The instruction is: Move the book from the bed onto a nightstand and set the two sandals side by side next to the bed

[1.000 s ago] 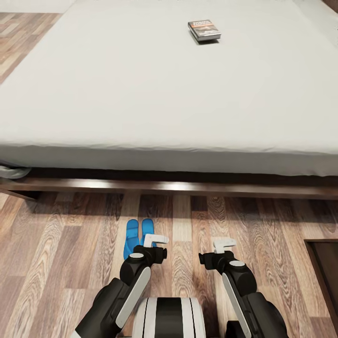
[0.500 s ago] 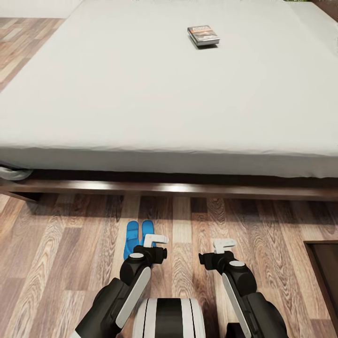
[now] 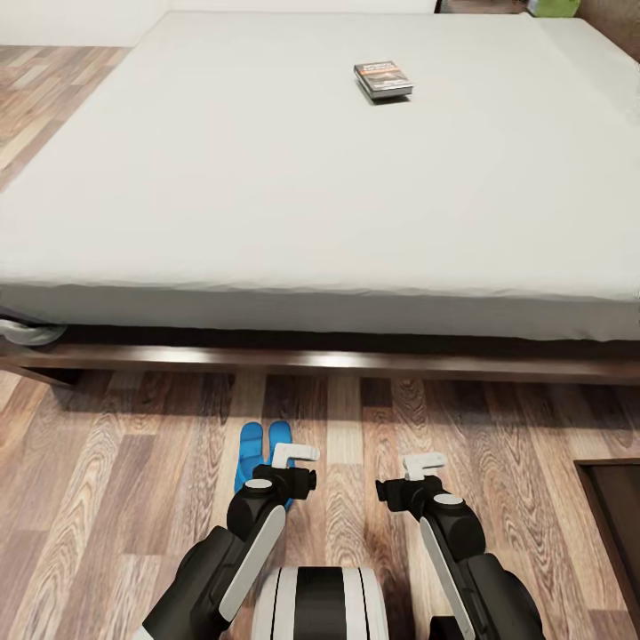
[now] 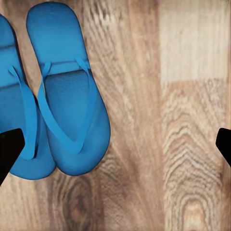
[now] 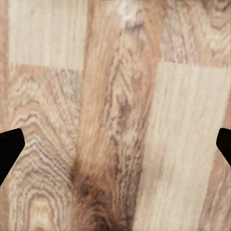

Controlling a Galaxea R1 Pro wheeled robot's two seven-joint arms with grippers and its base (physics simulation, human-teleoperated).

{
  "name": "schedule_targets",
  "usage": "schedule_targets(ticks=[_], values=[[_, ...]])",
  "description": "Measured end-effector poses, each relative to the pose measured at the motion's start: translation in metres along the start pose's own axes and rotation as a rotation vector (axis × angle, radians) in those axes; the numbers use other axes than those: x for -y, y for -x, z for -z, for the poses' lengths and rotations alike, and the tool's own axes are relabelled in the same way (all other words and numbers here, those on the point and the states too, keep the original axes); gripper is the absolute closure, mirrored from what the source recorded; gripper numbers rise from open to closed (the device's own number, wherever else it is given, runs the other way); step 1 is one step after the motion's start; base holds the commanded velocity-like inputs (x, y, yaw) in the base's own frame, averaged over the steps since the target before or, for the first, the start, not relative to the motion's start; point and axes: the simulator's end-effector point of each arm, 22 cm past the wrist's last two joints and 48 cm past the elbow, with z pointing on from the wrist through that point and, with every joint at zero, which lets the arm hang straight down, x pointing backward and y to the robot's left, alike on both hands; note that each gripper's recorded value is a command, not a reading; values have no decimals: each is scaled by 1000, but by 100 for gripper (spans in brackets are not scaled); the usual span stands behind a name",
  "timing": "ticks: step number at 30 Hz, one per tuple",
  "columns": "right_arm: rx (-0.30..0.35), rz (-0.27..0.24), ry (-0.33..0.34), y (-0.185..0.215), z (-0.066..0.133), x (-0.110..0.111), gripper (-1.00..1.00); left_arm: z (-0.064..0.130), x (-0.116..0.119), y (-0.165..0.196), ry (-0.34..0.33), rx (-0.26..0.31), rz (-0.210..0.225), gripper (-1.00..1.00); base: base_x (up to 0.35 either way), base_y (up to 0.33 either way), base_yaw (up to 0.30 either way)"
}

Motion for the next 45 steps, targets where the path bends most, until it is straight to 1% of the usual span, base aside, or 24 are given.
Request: schedule_targets(ticks=[45], values=[[70, 4, -3, 28, 24, 0, -100, 26, 1, 29, 4, 73, -7, -100, 0, 0, 0]])
